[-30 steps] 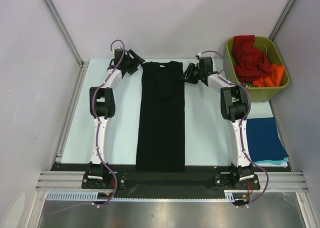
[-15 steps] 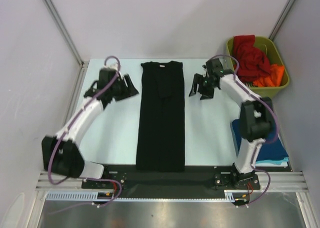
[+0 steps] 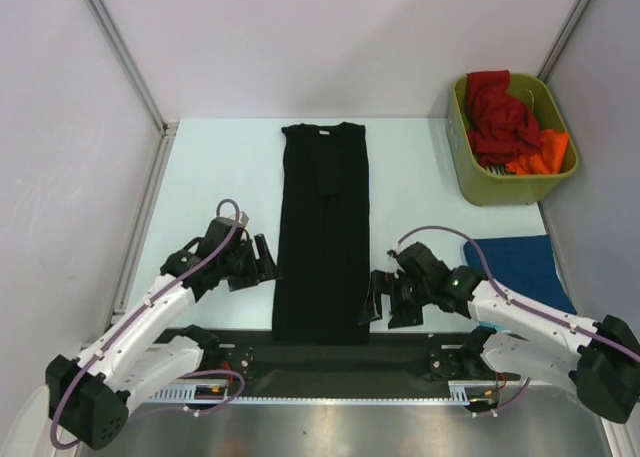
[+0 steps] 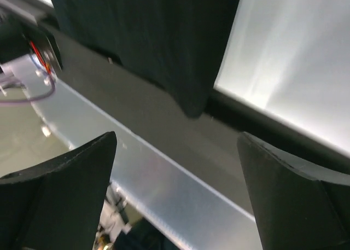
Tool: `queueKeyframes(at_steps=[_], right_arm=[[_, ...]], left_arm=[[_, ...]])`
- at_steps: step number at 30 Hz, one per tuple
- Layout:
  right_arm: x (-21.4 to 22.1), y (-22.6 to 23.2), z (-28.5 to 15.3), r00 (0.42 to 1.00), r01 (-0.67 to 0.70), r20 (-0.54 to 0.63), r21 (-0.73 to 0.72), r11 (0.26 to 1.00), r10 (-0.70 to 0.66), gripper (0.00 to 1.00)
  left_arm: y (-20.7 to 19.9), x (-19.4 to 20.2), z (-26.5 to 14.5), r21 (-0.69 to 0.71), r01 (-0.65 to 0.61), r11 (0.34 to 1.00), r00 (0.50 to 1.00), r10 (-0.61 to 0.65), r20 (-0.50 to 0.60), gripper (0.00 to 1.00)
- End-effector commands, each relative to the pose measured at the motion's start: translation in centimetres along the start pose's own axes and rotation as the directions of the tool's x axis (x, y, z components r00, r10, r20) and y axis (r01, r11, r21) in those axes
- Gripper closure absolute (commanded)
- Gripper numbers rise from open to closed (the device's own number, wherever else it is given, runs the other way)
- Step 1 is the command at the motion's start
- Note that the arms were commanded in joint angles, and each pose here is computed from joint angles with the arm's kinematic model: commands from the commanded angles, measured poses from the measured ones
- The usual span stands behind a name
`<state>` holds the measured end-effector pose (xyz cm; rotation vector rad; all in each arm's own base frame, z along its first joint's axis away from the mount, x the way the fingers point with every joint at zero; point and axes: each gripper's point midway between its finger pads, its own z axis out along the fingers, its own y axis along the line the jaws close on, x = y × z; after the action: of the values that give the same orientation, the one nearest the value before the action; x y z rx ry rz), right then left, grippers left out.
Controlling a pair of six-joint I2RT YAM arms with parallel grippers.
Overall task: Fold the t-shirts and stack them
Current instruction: Fold the tshirt
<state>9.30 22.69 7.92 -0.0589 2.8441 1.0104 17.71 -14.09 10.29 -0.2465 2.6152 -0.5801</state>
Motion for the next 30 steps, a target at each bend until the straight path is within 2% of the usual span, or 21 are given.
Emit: queueKeyframes(at_steps=[1,2,5,9,10,11,12,13,18,21,26,30], right_arm=[[-0.4,2.7,0.4,0.994,-0.072,0.075,-0.08,0.994,0.078,0.0],[0.2,2.7,0.6,0.996,-0.057,0.066,-0.064,0.996,0.061,0.0],[0.6,1.4,1.1,0.992,-0.102,0.068,-0.009,0.995,0.103,0.0],[1.2,-0.2,2.0,0.98,-0.175,0.082,-0.056,0.983,0.179,0.0],[1.4,-0.9,2.1,0.977,-0.184,0.098,-0.065,0.981,0.19,0.02],[1.5,-1.4,2.3,0.97,-0.214,0.101,-0.068,0.975,0.22,0.05],[1.6,-1.7,2.4,0.966,-0.229,0.103,-0.073,0.971,0.236,0.09],[1.3,-1.3,2.3,0.964,-0.225,0.118,-0.105,0.969,0.237,0.15],[2.1,-2.2,3.0,0.964,-0.234,0.099,-0.11,0.966,0.245,0.28],[1.8,-2.0,3.6,0.964,-0.237,0.09,-0.124,0.963,0.249,0.3],[2.0,-2.3,5.2,0.97,-0.231,0.058,-0.095,0.968,0.237,0.3],[1.6,-1.5,5.5,0.968,-0.234,0.059,-0.132,0.963,0.243,0.4]], left_arm=[[1.4,3.1,0.2,-0.08,0.195,0.977,0.976,-0.202,-0.084,0.29],[2.3,4.8,0.8,-0.081,0.216,0.973,0.97,-0.224,-0.1,0.33],[3.0,6.5,1.3,-0.035,0.26,0.965,0.962,-0.262,-0.079,0.37],[3.7,7.1,1.3,0.003,0.262,0.965,0.964,-0.262,-0.044,0.39],[3.9,7.3,1.3,0.002,0.255,0.967,0.966,-0.255,-0.042,0.41],[3.8,7.4,1.5,0.015,0.248,0.969,0.968,-0.247,-0.045,0.5],[3.7,7.6,1.6,0.019,0.252,0.968,0.967,-0.25,-0.05,0.54],[3.7,7.7,1.7,0.011,0.261,0.965,0.964,-0.26,-0.056,0.57],[5.0,10.4,3.1,-0.075,0.253,0.965,0.953,-0.261,-0.152,0.63],[5.4,11.3,3.0,-0.105,0.248,0.963,0.95,-0.263,-0.169,0.6],[5.5,13.1,3.0,-0.092,0.276,0.957,0.933,-0.29,-0.211,0.47],[5.5,13.1,3.8,-0.079,0.277,0.958,0.935,-0.288,-0.206,0.47]])
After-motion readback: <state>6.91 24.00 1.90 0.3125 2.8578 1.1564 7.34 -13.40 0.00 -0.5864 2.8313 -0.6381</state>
